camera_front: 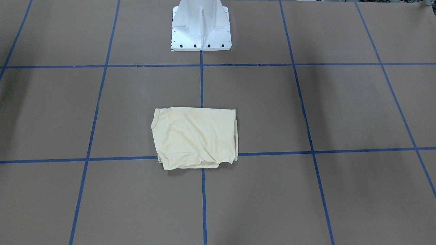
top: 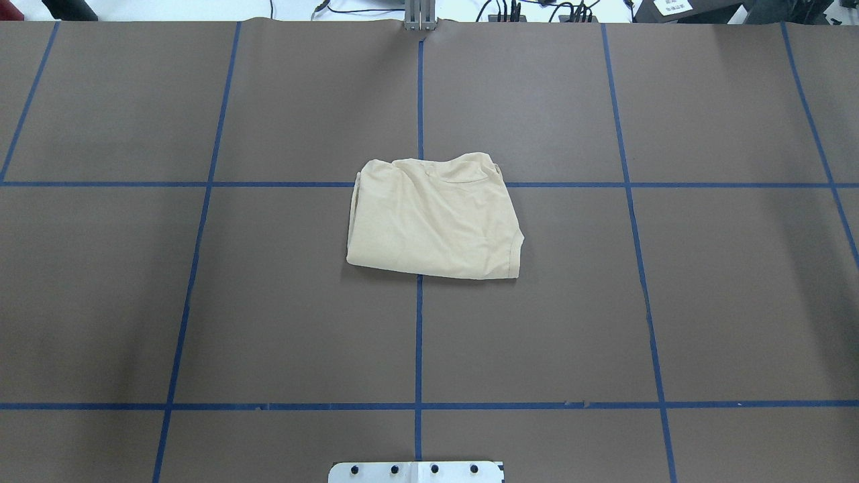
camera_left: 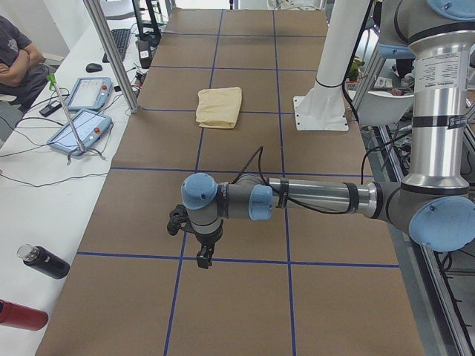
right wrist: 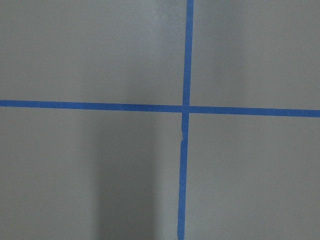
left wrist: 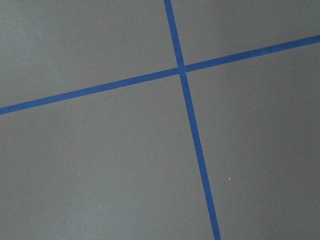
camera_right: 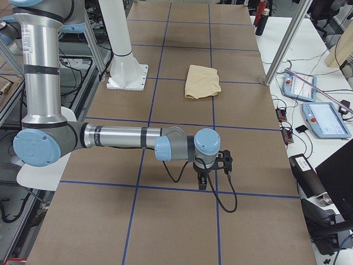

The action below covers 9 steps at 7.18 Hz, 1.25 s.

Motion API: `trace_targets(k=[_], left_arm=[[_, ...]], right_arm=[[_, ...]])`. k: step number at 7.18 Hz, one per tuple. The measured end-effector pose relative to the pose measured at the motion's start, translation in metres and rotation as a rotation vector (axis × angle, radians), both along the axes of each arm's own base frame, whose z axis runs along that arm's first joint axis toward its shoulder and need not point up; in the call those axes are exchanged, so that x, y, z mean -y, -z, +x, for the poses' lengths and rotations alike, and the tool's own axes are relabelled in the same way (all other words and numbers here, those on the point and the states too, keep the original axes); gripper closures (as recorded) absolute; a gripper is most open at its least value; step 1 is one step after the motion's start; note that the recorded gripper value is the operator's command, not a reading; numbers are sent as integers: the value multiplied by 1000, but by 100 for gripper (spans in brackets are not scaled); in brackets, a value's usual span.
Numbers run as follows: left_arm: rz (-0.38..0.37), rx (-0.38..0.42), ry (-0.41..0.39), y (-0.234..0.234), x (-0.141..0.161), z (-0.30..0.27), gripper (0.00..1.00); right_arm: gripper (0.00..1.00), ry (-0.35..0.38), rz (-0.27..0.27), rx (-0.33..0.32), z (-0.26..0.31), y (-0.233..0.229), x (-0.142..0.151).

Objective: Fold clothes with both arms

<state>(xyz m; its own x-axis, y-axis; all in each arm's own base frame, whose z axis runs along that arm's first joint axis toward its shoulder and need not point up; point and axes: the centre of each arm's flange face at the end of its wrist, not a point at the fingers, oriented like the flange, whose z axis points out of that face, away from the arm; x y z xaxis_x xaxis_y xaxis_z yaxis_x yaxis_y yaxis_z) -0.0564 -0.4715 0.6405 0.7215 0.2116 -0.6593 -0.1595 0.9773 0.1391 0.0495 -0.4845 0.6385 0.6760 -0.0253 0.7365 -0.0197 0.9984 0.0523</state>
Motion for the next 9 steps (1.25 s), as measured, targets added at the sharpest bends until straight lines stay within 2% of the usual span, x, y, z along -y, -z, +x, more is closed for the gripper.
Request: trace_targets(k=[6, 9], left_arm=[[-22, -1, 25, 0, 0, 0, 0], [-100, -4, 120, 3, 0, -1, 0]], right_arm=[[0, -46, -68, 3, 0, -8, -12], [0, -49, -69, 4, 0, -7, -12]])
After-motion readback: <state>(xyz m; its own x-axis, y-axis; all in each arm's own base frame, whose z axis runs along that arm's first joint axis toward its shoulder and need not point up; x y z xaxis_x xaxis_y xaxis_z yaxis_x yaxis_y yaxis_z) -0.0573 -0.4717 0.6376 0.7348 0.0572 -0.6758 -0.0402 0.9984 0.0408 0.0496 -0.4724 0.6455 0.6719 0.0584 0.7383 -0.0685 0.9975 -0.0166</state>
